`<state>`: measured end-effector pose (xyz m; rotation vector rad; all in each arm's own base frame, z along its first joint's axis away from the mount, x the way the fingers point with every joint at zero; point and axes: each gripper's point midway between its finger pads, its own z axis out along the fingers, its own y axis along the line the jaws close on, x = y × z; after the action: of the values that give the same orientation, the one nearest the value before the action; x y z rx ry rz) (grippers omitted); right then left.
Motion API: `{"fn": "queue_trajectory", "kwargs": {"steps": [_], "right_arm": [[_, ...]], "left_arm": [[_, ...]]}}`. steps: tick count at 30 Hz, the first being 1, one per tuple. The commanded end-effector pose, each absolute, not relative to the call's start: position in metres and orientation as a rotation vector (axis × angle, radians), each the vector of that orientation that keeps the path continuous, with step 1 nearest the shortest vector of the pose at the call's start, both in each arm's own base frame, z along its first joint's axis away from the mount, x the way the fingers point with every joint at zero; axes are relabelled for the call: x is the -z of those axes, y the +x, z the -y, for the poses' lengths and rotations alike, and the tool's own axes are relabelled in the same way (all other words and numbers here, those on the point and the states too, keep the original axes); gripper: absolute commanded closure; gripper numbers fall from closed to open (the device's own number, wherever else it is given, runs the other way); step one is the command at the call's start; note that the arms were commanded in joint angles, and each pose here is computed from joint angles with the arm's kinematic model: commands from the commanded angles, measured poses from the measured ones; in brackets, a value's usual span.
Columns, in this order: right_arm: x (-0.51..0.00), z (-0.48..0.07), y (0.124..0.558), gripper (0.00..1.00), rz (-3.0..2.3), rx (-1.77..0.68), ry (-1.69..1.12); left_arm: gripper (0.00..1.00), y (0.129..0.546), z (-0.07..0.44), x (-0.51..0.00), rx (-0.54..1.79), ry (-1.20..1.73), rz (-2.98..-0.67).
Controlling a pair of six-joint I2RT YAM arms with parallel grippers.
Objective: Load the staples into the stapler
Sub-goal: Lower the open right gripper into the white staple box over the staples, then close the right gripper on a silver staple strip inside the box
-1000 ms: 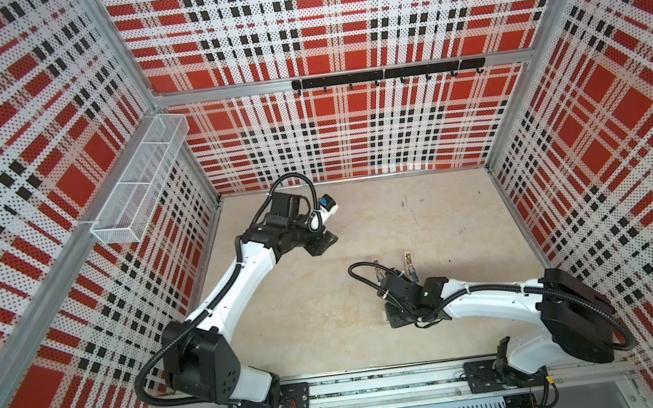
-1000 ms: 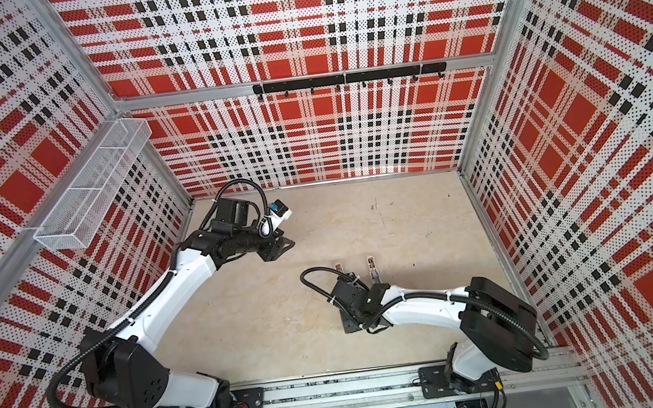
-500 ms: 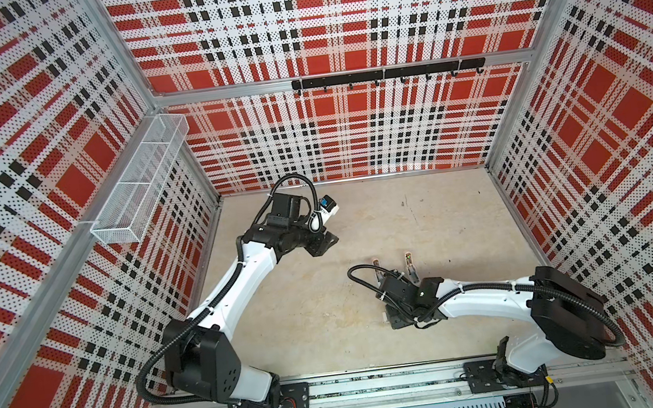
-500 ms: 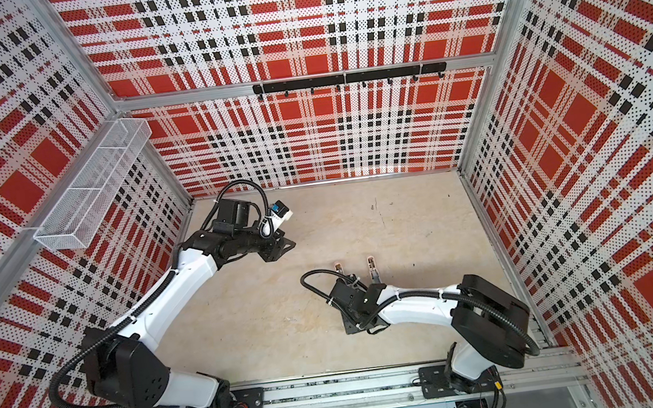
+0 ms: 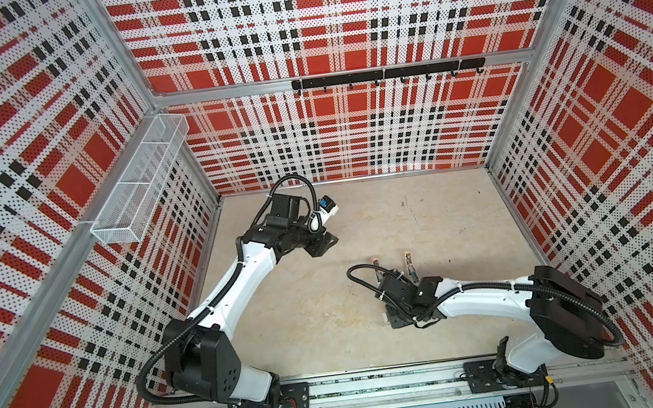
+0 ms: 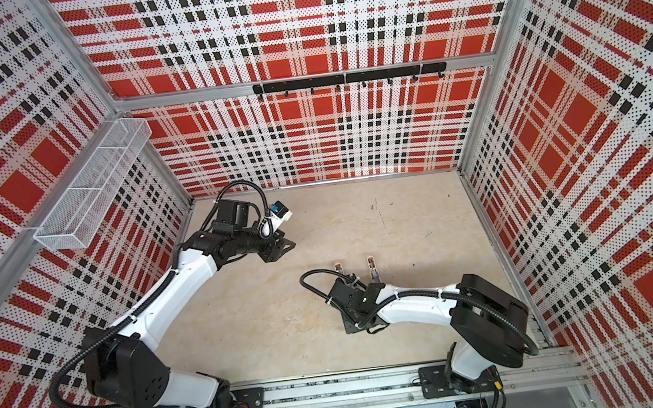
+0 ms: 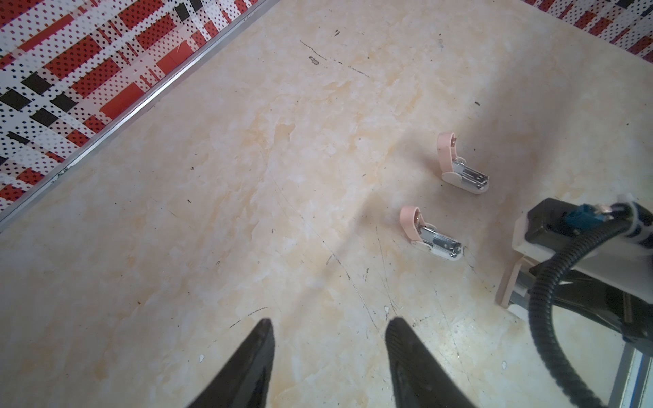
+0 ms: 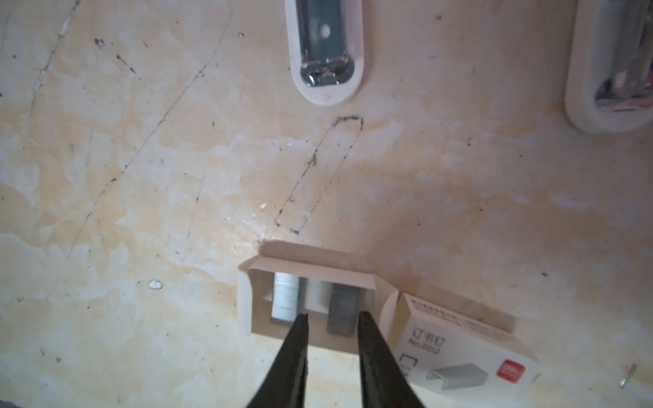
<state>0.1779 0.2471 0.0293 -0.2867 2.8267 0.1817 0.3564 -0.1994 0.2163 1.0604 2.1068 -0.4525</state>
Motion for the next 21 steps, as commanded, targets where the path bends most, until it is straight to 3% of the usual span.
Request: {"fn": "queue_trajectory", "kwargs": {"steps": [1,21], "right_arm": [[-0.0323,-0.2527,0.1827,0.73,-2.815,-0.171,-0.269],[-0.0268,-0.2489,0.1885,0.72,-2.811,-0.087,-0.281]], "left_arm": [[0.44,0.3583,0.2006,-0.2160,0.473,1.048,-2.101],[0.44,0.3610,0.2018,-0.2105,0.488,1.045,-2.113]]}}
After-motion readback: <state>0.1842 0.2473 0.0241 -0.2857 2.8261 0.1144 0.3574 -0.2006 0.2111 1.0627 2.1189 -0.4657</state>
